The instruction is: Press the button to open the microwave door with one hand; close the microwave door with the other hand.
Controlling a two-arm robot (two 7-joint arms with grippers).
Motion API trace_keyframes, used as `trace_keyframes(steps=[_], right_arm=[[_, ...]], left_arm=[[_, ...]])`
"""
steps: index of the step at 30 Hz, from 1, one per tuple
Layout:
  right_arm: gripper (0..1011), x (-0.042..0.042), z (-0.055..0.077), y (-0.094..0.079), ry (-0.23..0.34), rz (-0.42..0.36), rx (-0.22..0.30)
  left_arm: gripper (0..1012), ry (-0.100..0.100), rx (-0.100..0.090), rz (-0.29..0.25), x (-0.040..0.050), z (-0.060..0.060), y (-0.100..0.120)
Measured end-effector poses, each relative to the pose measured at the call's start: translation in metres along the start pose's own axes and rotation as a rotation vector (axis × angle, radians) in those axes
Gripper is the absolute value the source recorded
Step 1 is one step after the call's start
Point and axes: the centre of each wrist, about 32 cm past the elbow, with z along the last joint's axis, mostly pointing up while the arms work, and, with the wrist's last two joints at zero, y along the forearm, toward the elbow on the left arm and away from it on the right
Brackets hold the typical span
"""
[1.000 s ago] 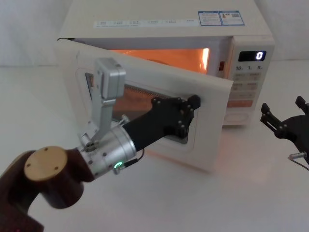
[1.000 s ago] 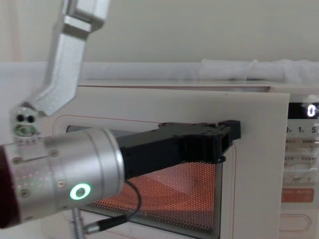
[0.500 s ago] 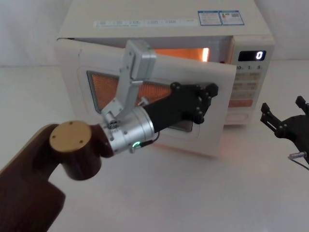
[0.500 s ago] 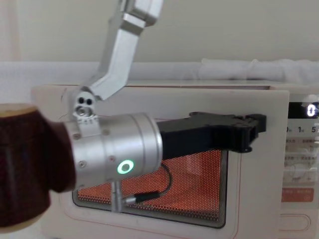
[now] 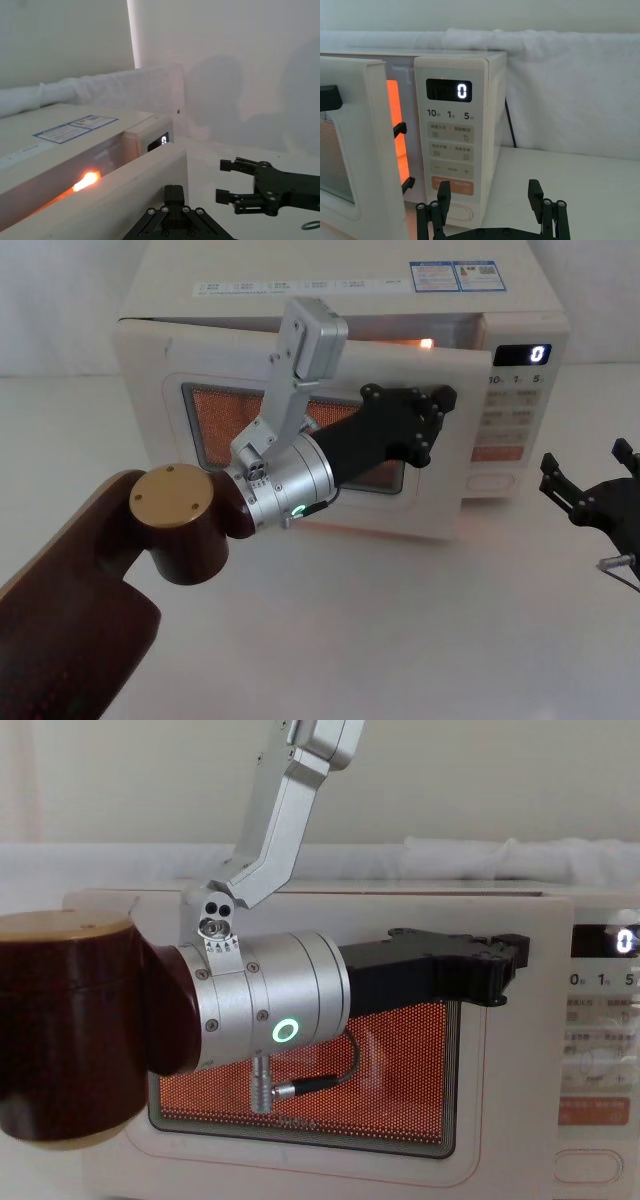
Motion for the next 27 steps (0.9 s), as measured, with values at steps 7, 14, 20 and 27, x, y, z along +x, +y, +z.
trace_keyframes(steps=[7,14,20,27], right_arm=[[1000,0.0000,0.000,0.000,0.000,0.000,0.000],[1000,0.0000,0.000,0.000,0.000,0.000,0.000],[1000,0.0000,0.000,0.000,0.000,0.000,0.000],[1000,0.0000,0.000,0.000,0.000,0.000,0.000]], left_arm=[[0,-0.040,-0.003,0.032,0.0048,0.002,-0.003],[0,-0.052,-0.018,0.095,0.0100,0.007,-0.009],[0,-0.051,-0.031,0.115,0.0112,0.010,-0.012],[0,-0.049,-0.032,0.122,0.0099,0.012,-0.016]])
